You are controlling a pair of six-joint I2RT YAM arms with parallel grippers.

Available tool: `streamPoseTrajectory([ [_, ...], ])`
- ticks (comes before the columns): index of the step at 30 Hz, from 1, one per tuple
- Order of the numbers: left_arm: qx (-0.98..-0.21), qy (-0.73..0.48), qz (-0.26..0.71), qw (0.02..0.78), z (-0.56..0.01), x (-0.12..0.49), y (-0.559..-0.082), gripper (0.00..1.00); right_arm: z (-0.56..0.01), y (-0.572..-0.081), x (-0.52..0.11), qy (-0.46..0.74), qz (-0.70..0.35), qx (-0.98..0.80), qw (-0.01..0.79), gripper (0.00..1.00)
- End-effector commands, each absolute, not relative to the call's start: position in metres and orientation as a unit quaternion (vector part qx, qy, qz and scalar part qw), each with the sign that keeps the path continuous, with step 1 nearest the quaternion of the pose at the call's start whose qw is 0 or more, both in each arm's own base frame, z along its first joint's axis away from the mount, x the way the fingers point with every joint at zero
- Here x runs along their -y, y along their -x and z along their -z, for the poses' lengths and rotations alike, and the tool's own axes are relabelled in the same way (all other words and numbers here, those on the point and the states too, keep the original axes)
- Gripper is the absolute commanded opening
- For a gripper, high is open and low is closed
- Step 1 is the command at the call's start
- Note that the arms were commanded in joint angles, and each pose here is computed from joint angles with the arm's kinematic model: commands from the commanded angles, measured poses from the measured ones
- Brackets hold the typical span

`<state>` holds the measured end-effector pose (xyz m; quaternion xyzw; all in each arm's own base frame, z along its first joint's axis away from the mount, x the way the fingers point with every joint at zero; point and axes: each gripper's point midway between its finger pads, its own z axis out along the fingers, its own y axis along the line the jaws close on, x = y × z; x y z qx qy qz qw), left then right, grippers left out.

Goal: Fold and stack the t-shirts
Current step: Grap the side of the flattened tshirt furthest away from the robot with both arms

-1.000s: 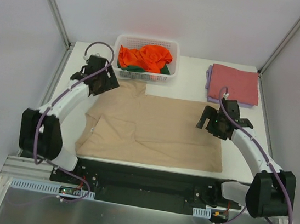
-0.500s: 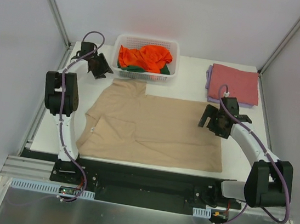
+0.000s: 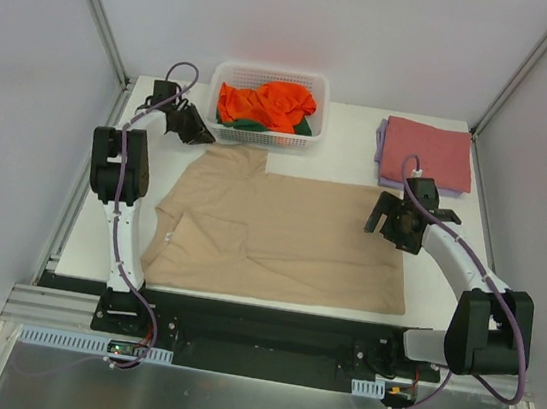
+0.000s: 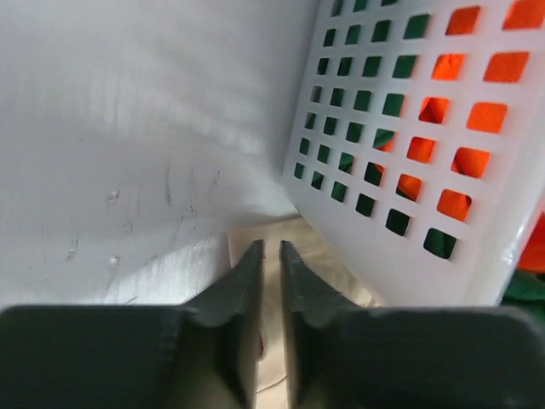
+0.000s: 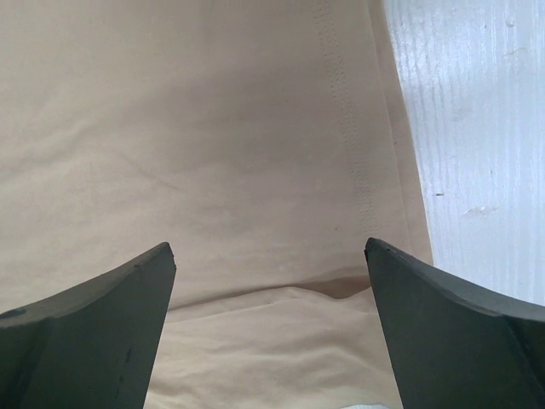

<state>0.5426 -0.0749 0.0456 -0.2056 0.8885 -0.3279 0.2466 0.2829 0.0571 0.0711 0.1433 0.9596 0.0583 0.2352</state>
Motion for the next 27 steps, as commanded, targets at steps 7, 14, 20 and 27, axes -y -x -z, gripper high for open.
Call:
streamPoseTrajectory([
  [7,-0.883,0.169,0.349,0.265,-0.08,0.084,-0.521,0.0,-0.093,-0.305,-0.048,-0.153,-0.043,-0.951,0.266,0.96],
  [14,-0.868,0.13,0.376,0.296,-0.105,0.095,-0.485,0.0,-0.107,-0.362,-0.039,-0.172,-0.028,-0.942,0.287,0.96],
  [20,-0.857,0.092,0.399,0.313,-0.117,0.112,-0.454,0.0,-0.087,-0.413,-0.023,-0.191,0.004,-0.946,0.263,0.98],
  [27,-0.874,0.124,0.352,0.311,-0.101,0.101,-0.45,0.0,-0.074,-0.458,-0.017,-0.179,0.029,-0.948,0.263,0.96],
])
